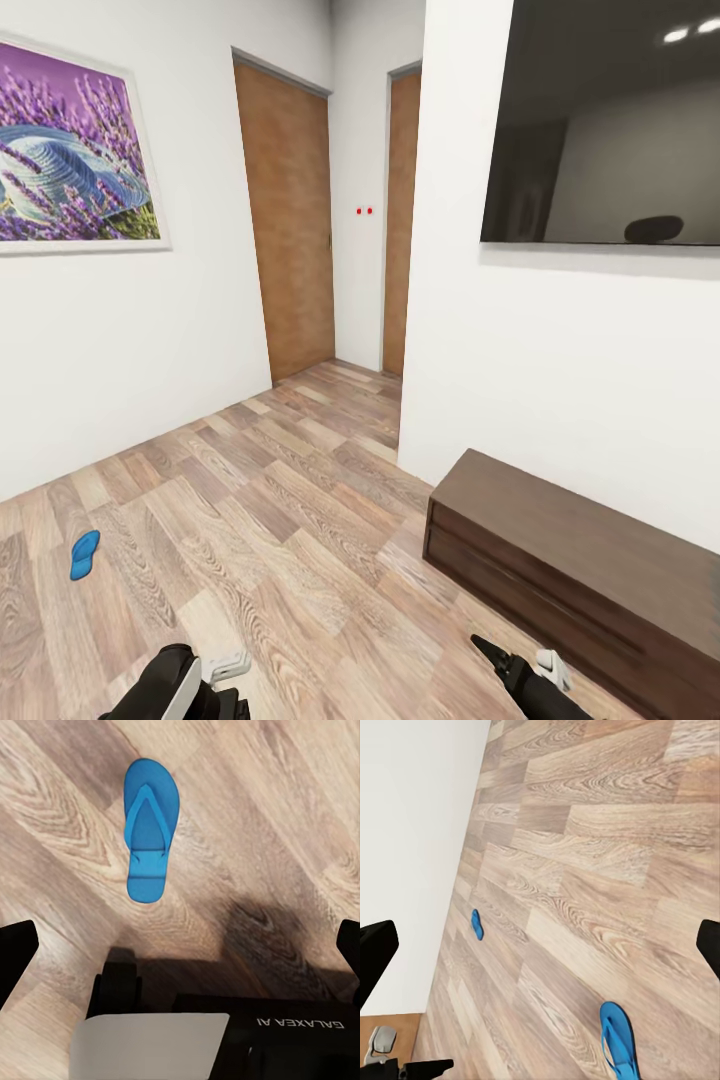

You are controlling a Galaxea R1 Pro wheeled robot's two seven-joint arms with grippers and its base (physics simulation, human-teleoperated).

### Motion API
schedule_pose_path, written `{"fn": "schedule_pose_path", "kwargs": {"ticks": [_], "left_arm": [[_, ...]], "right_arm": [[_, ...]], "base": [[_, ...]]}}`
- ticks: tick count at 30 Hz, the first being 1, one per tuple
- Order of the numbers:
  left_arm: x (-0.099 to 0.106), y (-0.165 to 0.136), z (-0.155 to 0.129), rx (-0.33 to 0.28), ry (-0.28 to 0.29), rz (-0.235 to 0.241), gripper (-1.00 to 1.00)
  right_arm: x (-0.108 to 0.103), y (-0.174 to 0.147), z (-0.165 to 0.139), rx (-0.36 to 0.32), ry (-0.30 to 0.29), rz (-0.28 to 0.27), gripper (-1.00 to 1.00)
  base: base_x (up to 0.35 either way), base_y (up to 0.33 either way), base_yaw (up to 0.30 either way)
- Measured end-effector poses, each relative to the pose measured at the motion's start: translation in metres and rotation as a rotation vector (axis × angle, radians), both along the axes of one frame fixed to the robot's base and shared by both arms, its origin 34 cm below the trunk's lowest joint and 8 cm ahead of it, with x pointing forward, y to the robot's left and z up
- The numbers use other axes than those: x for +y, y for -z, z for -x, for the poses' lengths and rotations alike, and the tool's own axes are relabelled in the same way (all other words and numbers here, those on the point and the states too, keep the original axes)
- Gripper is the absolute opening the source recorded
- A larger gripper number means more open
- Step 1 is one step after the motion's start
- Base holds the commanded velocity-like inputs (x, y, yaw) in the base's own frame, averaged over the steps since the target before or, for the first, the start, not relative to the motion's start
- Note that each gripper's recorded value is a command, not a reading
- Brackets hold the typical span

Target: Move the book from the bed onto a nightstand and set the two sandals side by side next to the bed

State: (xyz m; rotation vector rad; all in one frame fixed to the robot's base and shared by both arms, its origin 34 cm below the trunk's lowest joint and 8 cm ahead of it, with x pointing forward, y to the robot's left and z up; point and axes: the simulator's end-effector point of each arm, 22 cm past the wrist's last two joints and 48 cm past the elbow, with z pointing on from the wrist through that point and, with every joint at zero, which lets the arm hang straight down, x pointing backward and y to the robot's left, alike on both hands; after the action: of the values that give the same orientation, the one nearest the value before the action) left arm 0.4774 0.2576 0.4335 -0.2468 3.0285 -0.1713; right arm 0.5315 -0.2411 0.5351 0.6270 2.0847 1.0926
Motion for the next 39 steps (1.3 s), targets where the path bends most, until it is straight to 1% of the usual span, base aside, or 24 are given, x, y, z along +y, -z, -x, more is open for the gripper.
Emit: {"fn": "schedule_pose_path", "kwargs": {"ticks": [10,29,39], "left_arm": [[-0.001,0.021,0.003,-0.002,0.0,-0.001,1.0],[0.0,0.061,0.011,-0.004,0.0,-0.001,1.0],[0.003,0.083,0.016,-0.004,-0.001,-0.004,1.0]], "right_arm": [[0.0,0.02,0.003,-0.002,0.0,-0.002,1.0],[0.003,0.054,0.011,-0.025,-0.011,-0.022,1.0],[0.004,0.075,0.015,-0.027,-0.012,-0.023,1.0]], "base": [[0.0,0.0,0.0],[0.0,0.0,0.0],[0.0,0.0,0.0]]}}
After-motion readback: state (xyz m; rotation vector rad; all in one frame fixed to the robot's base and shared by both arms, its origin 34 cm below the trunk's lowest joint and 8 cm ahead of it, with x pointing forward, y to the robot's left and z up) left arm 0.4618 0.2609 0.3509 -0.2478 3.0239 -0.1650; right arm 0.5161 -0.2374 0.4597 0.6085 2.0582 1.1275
